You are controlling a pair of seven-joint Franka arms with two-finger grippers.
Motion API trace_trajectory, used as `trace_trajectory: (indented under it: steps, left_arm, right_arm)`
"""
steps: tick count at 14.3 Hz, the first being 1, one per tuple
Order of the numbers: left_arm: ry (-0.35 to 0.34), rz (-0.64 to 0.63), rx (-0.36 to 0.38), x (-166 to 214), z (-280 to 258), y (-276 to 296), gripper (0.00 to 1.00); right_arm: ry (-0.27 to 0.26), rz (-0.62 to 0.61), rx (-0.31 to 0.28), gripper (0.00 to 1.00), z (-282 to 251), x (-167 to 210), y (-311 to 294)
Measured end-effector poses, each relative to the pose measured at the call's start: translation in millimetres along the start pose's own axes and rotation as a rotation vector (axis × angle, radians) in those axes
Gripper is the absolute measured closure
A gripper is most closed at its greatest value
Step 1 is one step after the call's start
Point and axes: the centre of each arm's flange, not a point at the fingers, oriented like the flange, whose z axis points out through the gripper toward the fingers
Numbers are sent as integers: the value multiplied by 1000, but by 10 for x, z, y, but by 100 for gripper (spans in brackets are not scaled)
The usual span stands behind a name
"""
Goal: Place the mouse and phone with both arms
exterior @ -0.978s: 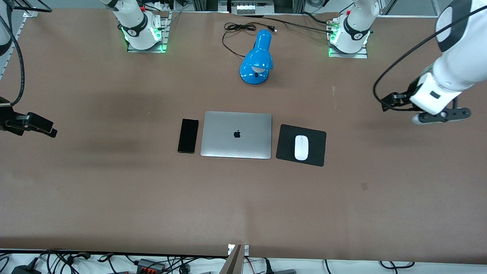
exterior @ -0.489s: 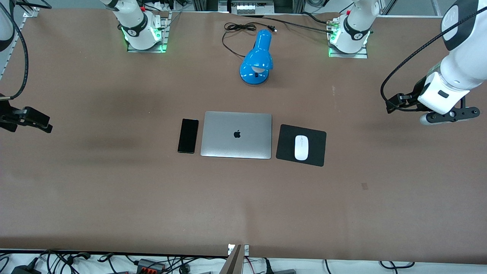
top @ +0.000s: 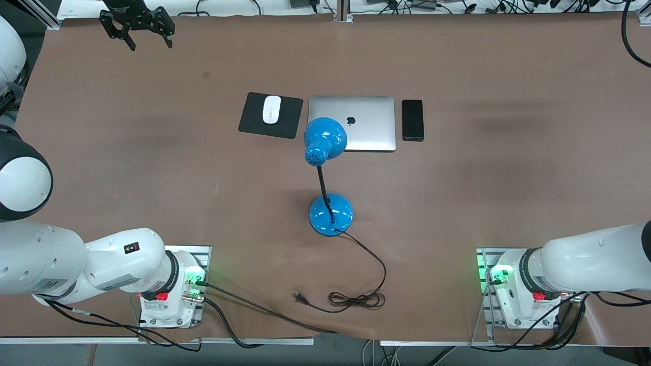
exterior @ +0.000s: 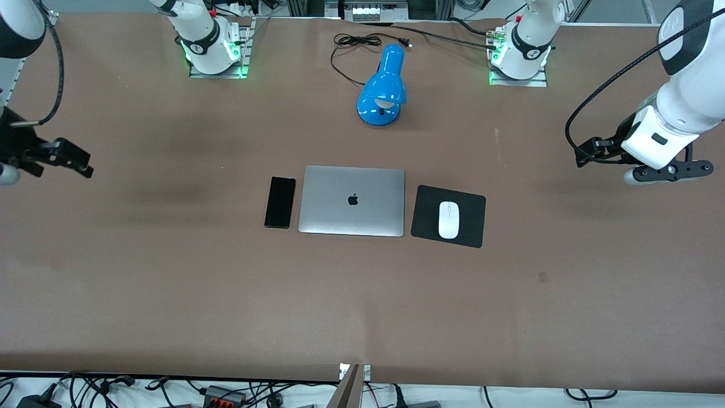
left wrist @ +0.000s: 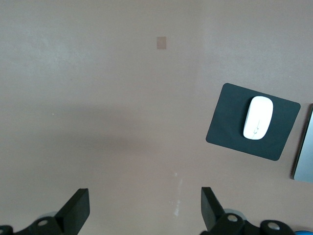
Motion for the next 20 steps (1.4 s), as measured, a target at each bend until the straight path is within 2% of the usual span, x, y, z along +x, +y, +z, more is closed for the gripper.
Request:
trace_trajectory:
  steps: [4,20]
  left_arm:
    - [-3,-7,-10,5,2,-36,0]
    - [-3,-9,-12,5,2,-39,0]
  right_arm:
    - [-66,3,2,0,70,-153,15]
    - [-77,2,4,0,-19,-224,5]
